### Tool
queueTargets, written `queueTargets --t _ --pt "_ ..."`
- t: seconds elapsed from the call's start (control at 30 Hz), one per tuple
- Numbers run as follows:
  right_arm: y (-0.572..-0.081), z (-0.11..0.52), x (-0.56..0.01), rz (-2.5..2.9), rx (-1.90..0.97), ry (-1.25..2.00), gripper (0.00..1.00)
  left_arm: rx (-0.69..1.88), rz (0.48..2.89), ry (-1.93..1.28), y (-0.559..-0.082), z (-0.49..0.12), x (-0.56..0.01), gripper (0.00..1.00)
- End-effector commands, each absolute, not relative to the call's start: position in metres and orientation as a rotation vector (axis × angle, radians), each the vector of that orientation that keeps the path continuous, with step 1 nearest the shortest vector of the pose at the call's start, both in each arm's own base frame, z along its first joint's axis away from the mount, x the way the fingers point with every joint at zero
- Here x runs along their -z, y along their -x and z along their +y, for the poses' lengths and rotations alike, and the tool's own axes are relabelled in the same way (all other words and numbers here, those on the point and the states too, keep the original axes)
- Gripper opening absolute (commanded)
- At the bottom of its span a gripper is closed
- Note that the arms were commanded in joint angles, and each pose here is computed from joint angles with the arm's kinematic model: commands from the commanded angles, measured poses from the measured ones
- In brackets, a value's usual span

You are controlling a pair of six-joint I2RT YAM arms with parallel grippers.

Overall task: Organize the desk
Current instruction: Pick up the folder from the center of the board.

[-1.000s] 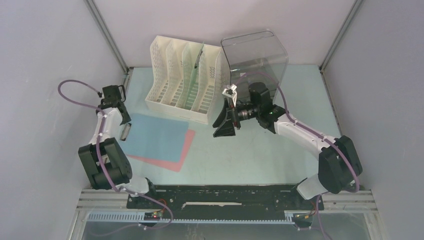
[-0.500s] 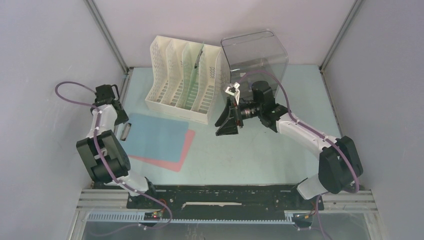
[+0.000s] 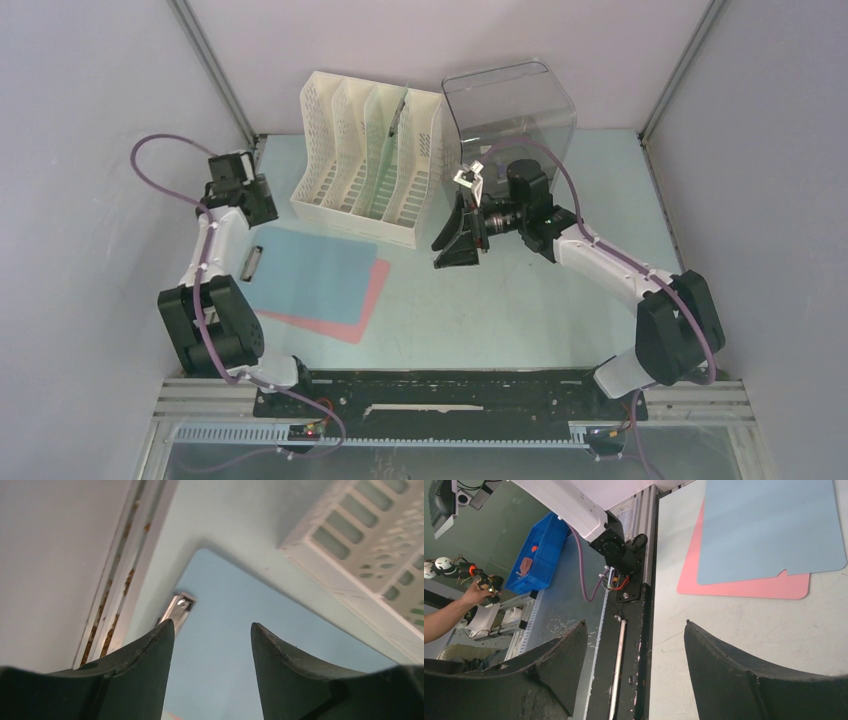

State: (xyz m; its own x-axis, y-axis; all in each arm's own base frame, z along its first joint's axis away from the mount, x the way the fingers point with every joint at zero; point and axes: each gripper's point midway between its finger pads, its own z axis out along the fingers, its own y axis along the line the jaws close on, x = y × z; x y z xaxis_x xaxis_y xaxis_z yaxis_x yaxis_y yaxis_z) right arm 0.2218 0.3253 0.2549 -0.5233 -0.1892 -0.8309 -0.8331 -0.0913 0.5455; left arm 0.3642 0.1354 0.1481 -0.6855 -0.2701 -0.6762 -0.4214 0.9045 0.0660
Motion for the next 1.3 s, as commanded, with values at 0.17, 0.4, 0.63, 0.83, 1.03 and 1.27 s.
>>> queueTargets --t 0.17,0.4,0.63,0.83,1.03,1.27 --pt "-0.234 0.319 -0.272 1.619 -1.644 1.108 0.79 -0.301 2.296 0.294 -0.397 0.122 -0.153 0.64" --pt "-0.235 0.314 -0.274 1.616 -1.648 1.105 0.79 -0.306 2.303 0.428 -0.398 0.133 -0.144 0.62" --pt "-0.237 0.308 -0.278 1.611 -1.644 1.096 0.79 -0.389 2.255 0.504 -0.392 0.156 -0.15 0.62" --pt "-0.239 0.306 -0.279 1.612 -1.643 1.089 0.79 -0.411 2.231 0.568 -0.392 0.17 -0.153 0.62" --pt "-0.241 0.304 -0.28 1.602 -1.636 1.09 0.79 -0.41 2.189 0.552 -0.389 0.164 -0.164 0.63" --pt "-0.242 0.306 -0.275 1.613 -1.65 1.089 0.79 -0.498 2.17 0.597 -0.391 0.166 -0.174 0.61"
